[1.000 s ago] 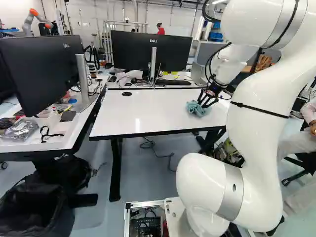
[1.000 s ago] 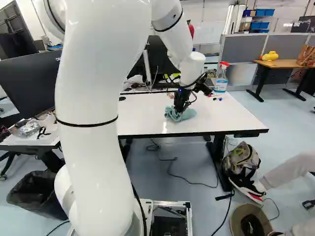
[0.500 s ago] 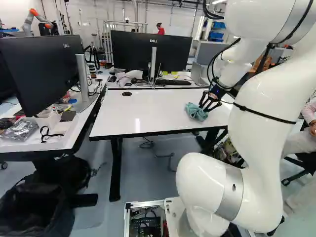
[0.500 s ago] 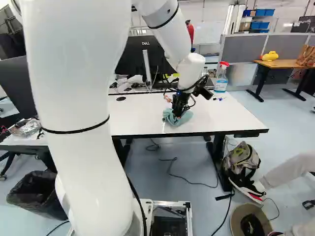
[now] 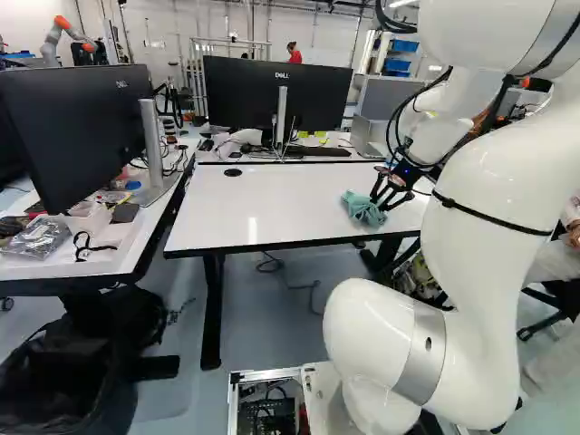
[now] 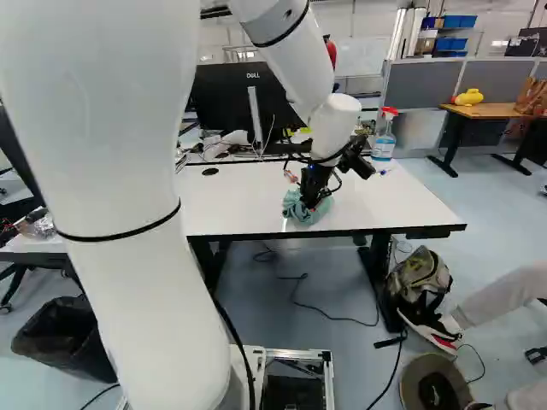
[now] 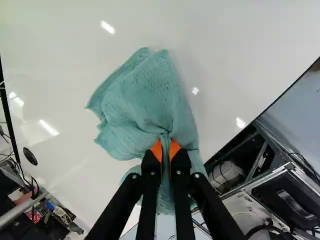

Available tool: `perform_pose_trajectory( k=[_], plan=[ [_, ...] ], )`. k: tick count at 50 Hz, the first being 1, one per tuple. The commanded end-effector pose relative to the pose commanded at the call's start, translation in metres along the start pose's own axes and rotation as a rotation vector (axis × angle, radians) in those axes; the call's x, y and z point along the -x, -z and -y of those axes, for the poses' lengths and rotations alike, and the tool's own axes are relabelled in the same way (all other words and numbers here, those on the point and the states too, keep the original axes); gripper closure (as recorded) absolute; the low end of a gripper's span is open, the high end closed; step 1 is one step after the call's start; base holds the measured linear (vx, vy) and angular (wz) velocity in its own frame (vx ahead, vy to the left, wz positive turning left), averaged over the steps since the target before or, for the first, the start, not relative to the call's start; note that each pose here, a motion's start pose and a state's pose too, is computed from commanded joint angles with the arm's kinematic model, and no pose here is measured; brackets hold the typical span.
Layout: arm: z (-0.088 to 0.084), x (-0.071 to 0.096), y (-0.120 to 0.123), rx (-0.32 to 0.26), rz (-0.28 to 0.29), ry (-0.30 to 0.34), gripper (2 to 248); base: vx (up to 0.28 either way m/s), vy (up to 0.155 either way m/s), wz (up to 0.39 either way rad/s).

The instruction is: Clean the table with the green towel

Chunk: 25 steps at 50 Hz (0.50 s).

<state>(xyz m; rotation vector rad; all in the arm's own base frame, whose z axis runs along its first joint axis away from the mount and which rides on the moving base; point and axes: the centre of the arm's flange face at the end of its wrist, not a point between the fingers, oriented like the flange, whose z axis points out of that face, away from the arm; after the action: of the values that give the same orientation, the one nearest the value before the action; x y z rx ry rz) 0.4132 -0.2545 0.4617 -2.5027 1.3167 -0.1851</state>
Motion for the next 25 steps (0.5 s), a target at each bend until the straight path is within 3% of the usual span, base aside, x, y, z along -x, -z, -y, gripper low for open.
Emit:
perform_pose_trajectory(
  k=[25],
  plan=[
    [0.007,0.015,0.035,-0.025,-0.064,0.023,213,0.000,0.000,0.000]
  ],
)
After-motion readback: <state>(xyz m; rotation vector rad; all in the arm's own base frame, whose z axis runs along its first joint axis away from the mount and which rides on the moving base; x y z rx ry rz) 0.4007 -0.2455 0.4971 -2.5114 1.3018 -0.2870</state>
